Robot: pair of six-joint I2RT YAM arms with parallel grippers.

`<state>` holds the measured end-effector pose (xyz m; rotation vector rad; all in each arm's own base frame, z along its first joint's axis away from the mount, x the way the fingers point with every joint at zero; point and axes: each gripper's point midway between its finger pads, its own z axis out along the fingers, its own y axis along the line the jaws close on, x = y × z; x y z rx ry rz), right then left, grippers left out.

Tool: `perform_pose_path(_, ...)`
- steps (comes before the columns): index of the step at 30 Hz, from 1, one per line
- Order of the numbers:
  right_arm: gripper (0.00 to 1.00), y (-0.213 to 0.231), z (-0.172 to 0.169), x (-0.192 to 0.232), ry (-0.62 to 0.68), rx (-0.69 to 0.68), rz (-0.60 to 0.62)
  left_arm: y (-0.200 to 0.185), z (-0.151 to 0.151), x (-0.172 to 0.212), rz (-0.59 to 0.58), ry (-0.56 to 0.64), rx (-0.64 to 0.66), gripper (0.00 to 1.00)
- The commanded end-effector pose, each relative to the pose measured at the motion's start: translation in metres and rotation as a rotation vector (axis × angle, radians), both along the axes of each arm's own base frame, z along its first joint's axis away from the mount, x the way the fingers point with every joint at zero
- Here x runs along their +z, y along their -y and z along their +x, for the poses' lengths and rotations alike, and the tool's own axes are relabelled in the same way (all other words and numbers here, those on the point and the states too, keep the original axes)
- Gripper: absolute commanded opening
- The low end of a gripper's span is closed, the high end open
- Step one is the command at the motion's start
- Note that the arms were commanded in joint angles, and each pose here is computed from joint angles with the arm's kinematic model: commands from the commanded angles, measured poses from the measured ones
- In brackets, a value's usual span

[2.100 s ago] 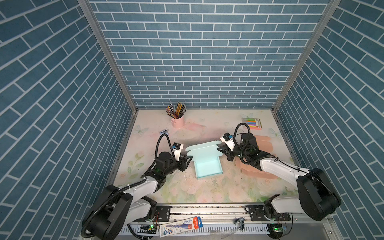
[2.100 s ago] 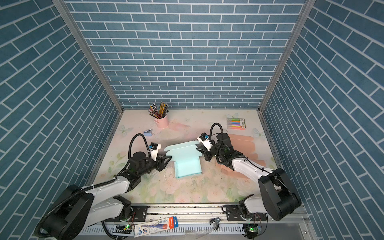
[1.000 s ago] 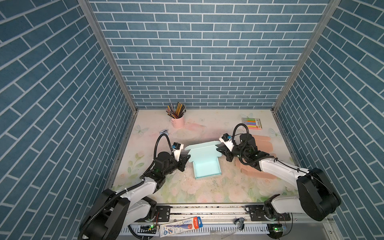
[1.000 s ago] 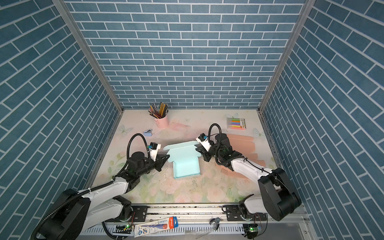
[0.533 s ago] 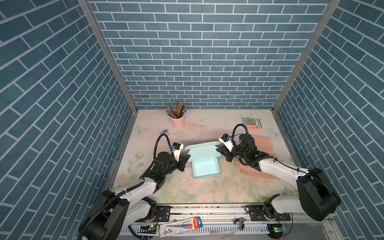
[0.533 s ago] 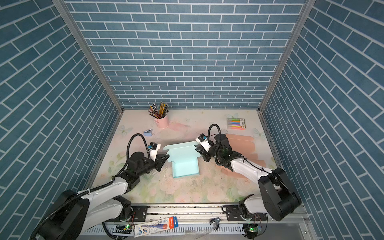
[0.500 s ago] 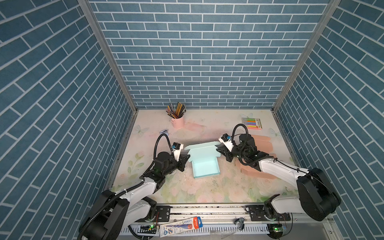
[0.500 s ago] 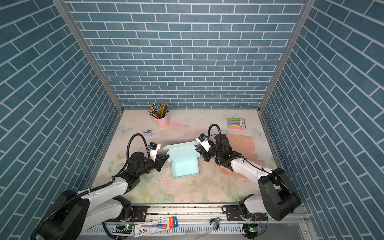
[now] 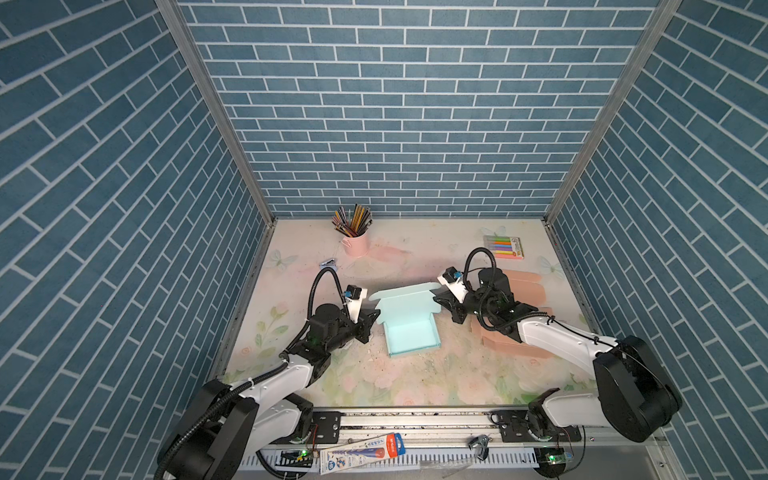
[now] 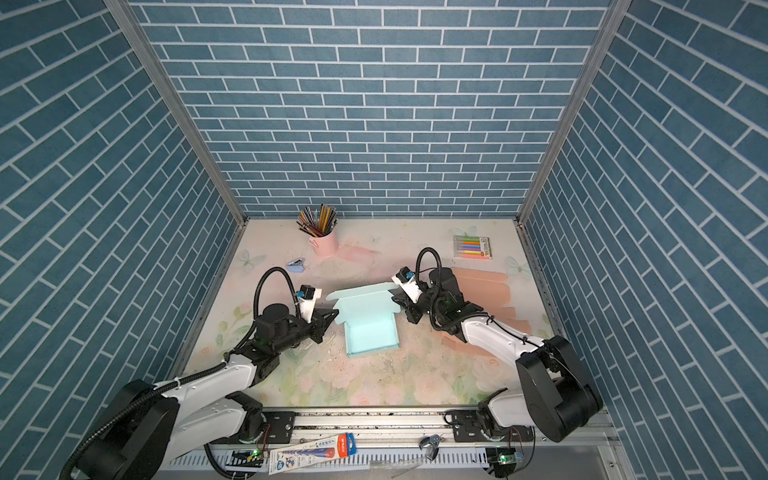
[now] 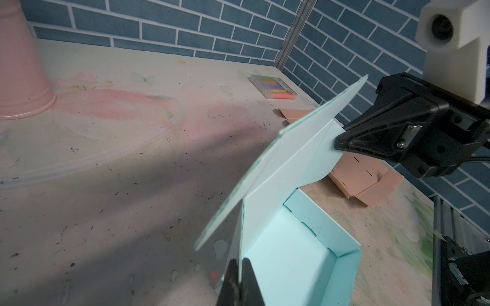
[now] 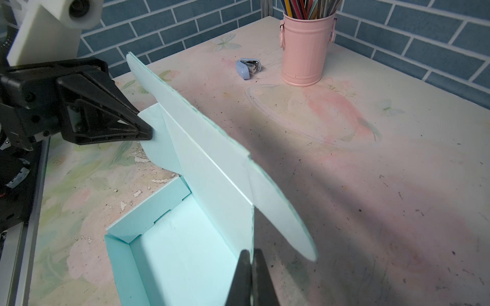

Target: Fold the paper box

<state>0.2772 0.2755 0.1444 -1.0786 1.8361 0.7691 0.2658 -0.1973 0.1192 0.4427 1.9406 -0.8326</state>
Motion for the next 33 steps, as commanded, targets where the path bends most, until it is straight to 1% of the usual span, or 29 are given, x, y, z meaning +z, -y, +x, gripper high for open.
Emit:
perform_pose_path(1,0.00,-0.004,-0.002,0.005,0.002,0.006,-0.002,0.000,0.003,0.006,0.005,0.026,0.007,0.05)
perform_pose_path(5,0.00,-0.008,0.001,0.010,-0.007,-0.005,0.010,0.001,0.006,0.012,-0.005,0.039,0.017,0.05)
perform_pose_path(9,0.00,-0.013,0.008,0.006,-0.020,-0.039,-0.021,0.003,0.011,0.019,-0.012,0.049,0.031,0.04)
perform_pose_path(13,0.01,-0.025,0.007,0.007,-0.016,-0.058,-0.026,0.006,0.016,0.025,-0.021,0.063,0.048,0.04)
perform_pose_path(18,0.02,-0.034,0.016,0.005,-0.032,-0.149,-0.034,0.009,0.021,0.028,-0.030,0.069,0.062,0.04)
perform_pose_path(21,0.03,-0.040,0.019,0.007,-0.059,-0.185,-0.007,0.011,0.023,0.028,-0.027,0.076,0.063,0.04)
perform_pose_path(26,0.06,-0.055,0.010,0.018,-0.082,-0.166,0.069,0.014,0.024,0.030,-0.010,0.095,0.070,0.04)
perform_pose_path(33,0.07,-0.074,-0.003,0.022,-0.072,-0.157,0.073,0.013,0.026,0.034,-0.006,0.115,0.096,0.04)
